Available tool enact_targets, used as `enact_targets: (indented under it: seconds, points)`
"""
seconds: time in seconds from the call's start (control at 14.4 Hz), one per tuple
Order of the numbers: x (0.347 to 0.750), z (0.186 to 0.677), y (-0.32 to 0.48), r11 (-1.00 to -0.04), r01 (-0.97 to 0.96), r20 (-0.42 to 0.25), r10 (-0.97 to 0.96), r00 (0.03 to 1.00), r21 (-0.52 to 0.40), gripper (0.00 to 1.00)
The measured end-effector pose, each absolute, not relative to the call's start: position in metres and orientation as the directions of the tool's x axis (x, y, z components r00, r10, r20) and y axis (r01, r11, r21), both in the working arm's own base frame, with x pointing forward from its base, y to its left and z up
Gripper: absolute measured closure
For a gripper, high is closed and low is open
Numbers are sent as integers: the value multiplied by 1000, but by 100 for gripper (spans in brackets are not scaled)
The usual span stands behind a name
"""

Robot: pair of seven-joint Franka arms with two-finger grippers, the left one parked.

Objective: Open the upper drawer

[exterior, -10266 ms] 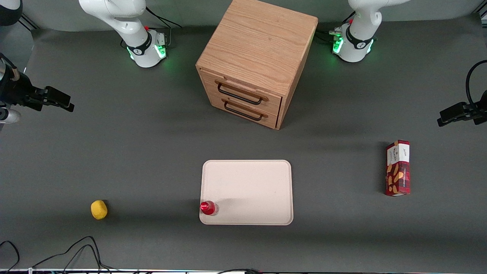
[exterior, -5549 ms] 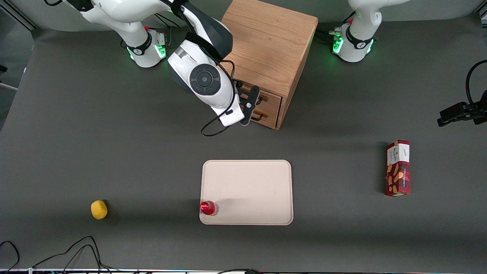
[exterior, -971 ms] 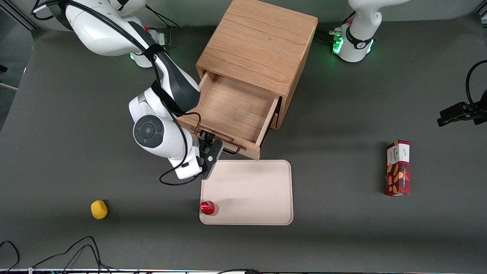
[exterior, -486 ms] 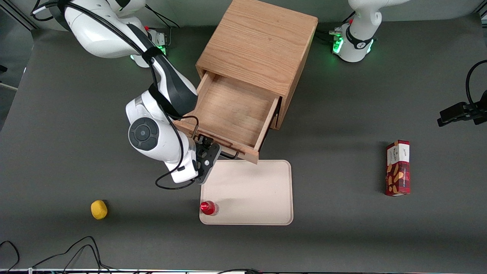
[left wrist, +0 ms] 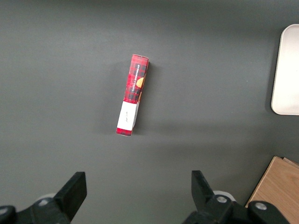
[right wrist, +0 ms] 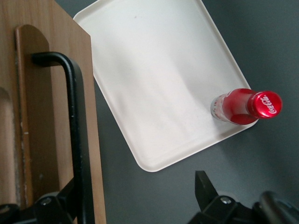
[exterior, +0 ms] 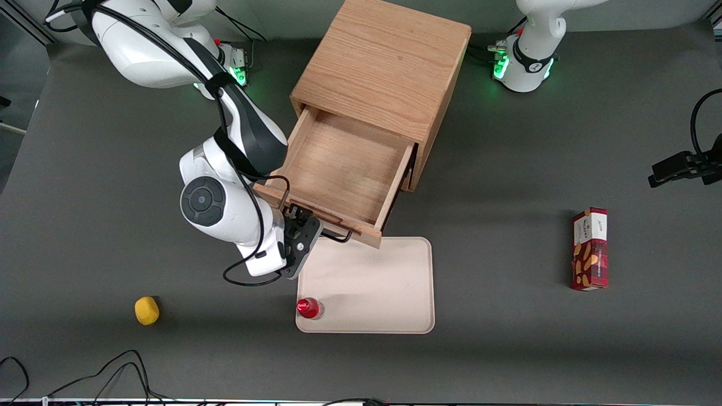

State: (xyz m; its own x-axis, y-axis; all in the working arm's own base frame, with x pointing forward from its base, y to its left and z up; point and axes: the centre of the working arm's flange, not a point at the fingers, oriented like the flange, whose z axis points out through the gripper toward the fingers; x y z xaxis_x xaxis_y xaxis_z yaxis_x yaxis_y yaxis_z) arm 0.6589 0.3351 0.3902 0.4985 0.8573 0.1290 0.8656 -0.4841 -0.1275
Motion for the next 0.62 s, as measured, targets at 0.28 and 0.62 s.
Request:
enact_targets:
  seconds: [0.28, 0.62]
  points:
    - [660, 393, 334, -486, 865, 135, 856, 499, -124, 0]
    - [665, 434, 333, -490, 868, 194, 847, 495, -78, 0]
